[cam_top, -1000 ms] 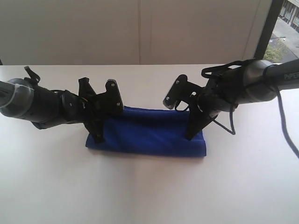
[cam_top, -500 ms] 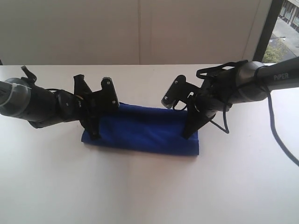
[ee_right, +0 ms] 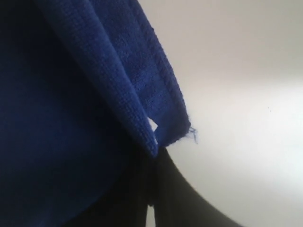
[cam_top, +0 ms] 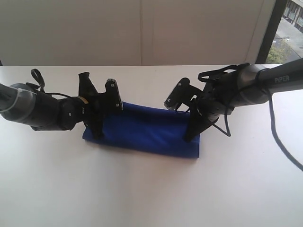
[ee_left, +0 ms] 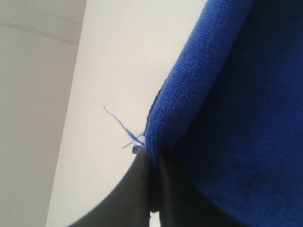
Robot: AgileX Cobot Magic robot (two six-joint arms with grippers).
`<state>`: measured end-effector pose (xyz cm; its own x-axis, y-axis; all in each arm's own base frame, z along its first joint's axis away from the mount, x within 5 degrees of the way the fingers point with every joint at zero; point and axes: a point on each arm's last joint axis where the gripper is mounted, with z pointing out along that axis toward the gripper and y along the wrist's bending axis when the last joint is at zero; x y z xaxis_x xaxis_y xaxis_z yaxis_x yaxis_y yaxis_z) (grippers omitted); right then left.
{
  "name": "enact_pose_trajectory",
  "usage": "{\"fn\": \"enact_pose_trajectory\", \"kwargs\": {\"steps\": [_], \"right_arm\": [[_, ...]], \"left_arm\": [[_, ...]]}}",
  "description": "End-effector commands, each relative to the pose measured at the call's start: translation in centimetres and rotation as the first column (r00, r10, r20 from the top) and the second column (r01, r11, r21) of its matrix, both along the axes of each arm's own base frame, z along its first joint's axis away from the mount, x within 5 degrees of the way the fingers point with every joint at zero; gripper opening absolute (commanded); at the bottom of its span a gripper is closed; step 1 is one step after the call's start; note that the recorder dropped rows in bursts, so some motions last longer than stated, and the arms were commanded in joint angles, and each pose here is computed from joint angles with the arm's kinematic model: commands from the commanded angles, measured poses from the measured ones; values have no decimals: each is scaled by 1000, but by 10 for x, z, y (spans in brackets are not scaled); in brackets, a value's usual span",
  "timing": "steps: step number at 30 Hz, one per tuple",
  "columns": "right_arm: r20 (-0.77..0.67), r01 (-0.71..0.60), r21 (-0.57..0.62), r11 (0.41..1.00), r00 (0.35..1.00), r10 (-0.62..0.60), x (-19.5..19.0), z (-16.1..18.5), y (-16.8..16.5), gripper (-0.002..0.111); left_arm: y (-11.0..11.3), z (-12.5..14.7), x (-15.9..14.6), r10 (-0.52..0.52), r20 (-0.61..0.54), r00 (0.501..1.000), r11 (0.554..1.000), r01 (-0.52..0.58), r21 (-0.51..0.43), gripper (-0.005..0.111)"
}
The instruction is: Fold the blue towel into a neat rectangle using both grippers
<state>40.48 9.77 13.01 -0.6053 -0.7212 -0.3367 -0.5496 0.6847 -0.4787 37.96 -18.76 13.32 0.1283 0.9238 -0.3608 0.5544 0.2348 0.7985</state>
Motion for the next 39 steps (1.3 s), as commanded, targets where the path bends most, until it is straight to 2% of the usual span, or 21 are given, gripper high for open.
{"fn": "enact_pose_trajectory", "kwargs": {"steps": [1, 8, 12, 15, 18, 21, 23, 25, 29, 39], "right_arm": [[-15, 19, -10, 1000, 1000, -19, 1, -5, -4, 0], [-46, 19, -20, 1000, 999, -20, 0, -19, -4, 0], [-45, 10, -29, 1000, 999, -11, 1, -19, -4, 3], [-39, -18, -65, 998, 999, 15, 2, -18, -6, 26], [-38, -25, -71, 997, 999, 22, 2, -18, -6, 58], [-40, -29, -88, 996, 999, 26, 2, -18, -7, 74], [-49, -21, -107, 994, 999, 15, 1, -18, -9, 74], [-60, -10, -128, 992, 998, 2, 0, -18, -11, 74], [-64, 19, -153, 988, 998, -29, -2, -12, -14, 74], [62, 48, -62, 997, 997, -44, -4, 37, -12, 74]], "left_arm": [[0, -15, 6, 11, 1, 1000, 1000, -11, -5, 0], [-4, -23, 14, 24, -10, 1000, 999, -25, -22, 0], [2, -28, 14, 39, -69, 997, 999, -40, -14, 1], [11, -32, 16, 55, -113, 992, 998, -55, -1, 21], [12, -32, 17, 47, -107, 993, 999, -46, 16, 44], [12, -30, 18, 48, -85, 995, 999, -47, 15, 65], [13, -28, 20, 60, -57, 997, 998, -60, 4, 75], [13, -25, 22, 76, -29, 997, 997, -76, -10, 78], [14, -18, 24, 87, 28, 996, 996, -87, -17, 79], [12, 20, 20, 75, 64, 995, 996, -72, -56, 79]]}}
